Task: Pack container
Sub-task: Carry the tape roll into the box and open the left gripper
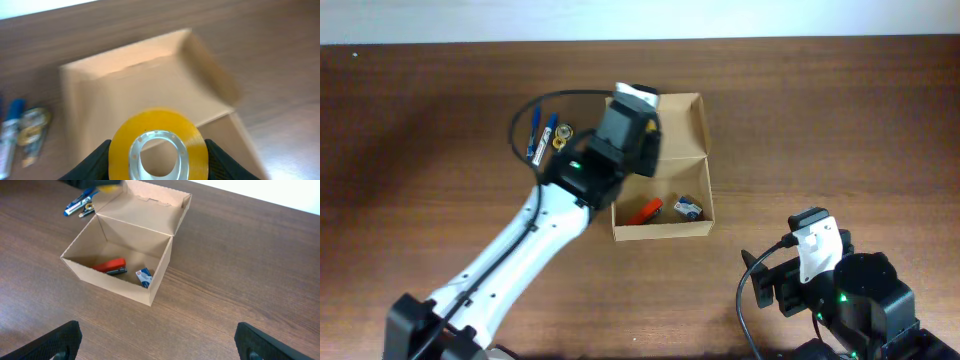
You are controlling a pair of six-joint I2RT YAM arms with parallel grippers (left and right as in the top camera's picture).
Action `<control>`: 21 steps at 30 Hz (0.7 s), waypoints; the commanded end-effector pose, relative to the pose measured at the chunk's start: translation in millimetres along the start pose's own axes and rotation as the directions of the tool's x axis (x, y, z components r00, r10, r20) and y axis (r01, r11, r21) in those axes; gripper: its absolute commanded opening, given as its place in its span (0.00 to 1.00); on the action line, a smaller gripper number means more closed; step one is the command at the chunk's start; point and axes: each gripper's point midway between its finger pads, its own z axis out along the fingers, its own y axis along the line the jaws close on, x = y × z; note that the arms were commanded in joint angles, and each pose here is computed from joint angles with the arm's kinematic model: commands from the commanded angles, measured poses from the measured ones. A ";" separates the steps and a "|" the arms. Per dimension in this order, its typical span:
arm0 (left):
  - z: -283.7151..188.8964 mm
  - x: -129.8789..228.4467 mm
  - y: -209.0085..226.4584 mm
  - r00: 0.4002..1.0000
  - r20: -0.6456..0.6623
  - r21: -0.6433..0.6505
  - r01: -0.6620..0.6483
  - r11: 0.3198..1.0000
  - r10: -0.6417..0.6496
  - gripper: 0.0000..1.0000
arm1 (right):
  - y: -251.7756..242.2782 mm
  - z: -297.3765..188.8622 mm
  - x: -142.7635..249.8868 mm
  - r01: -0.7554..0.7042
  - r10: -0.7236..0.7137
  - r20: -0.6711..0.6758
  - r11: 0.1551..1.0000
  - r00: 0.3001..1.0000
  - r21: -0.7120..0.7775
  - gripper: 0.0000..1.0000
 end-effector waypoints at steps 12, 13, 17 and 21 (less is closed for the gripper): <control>74.9 71.8 -78.0 0.975 -0.206 0.163 -0.056 0.985 0.089 0.27 | 0.7 -1.9 -1.6 0.001 0.000 0.011 1.000 1.000 -0.002 0.99; 76.0 74.4 -80.3 0.973 -0.213 0.174 -0.054 0.983 0.091 0.27 | 0.7 -1.9 -1.6 0.001 0.000 0.011 1.000 1.000 -0.002 0.99; 83.3 82.5 -80.7 0.968 -0.234 0.173 -0.055 0.983 0.095 0.27 | 0.7 -1.9 -1.6 0.001 0.000 0.011 1.000 1.000 -0.002 0.99; 85.5 82.5 -81.8 0.968 -0.231 0.177 -0.054 0.983 0.095 0.27 | 0.7 -1.9 -1.6 0.001 0.000 0.011 1.000 1.000 -0.002 0.99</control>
